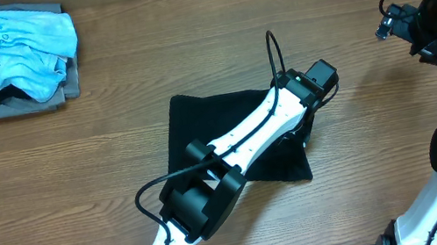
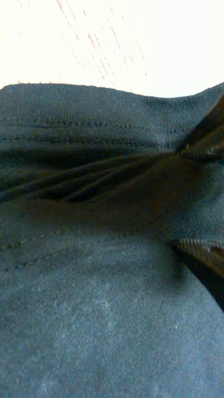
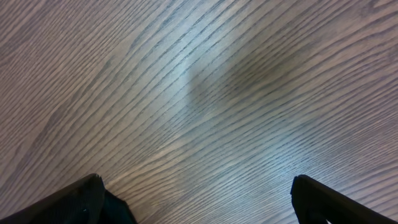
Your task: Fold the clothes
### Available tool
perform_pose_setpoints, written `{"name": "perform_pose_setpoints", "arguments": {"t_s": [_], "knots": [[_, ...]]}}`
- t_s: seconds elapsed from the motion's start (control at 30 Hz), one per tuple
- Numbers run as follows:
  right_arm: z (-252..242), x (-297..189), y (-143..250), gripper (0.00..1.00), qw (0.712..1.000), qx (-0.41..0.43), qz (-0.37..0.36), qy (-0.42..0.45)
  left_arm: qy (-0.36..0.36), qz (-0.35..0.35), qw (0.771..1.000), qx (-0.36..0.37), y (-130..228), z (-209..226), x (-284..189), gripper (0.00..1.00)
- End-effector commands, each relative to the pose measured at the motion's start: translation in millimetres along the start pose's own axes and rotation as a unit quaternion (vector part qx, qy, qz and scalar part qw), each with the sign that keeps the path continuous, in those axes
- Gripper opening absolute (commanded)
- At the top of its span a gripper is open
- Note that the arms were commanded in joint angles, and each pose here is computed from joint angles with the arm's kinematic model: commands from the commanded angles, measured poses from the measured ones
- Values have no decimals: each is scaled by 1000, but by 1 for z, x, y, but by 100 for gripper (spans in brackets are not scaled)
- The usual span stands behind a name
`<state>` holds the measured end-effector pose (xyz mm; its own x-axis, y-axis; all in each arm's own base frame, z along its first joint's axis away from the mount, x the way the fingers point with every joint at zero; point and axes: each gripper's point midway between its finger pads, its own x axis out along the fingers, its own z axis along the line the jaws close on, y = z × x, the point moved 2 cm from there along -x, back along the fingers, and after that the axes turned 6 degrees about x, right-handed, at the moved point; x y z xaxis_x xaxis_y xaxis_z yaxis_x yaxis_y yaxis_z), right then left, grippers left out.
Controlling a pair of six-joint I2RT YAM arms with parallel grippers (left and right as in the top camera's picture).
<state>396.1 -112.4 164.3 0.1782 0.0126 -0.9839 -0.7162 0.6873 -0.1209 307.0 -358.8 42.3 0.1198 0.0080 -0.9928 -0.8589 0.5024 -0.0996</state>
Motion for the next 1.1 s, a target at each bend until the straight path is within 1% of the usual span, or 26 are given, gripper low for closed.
{"name": "perform_pose_setpoints", "arguments": {"t_s": [0.0, 0.13, 0.2, 0.23, 0.43, 0.6, 0.77, 1.07], "knots": [[0, 1, 0, 100, 1000, -1, 0, -1, -8, -4, 1000, -6, -4, 4, 2, 35], [0, 1, 0, 100, 1000, -1, 0, -1, -10, 2, 1000, -10, -4, 10, 1, 11], [0, 1, 0, 100, 1000, -1, 0, -1, -11, 5, 1000, -11, -5, 13, -2, 6], [0, 1, 0, 100, 1000, -1, 0, -1, -12, 6, 1000, -11, -5, 15, -5, 4], [0, 1, 0, 100, 1000, -1, 0, -1, -13, 4, 1000, -28, -14, 31, -26, 4], [0, 1, 0, 100, 1000, -1, 1, -1, -12, 2, 999, -42, -24, 56, -45, 5], [0, 1, 0, 100, 1000, -1, 1, -1, -20, 21, 997, -77, -22, 92, -48, 4], [0, 1, 0, 100, 1000, -1, 0, -1, -34, 75, 983, -163, -6, 178, -45, 4]]}}
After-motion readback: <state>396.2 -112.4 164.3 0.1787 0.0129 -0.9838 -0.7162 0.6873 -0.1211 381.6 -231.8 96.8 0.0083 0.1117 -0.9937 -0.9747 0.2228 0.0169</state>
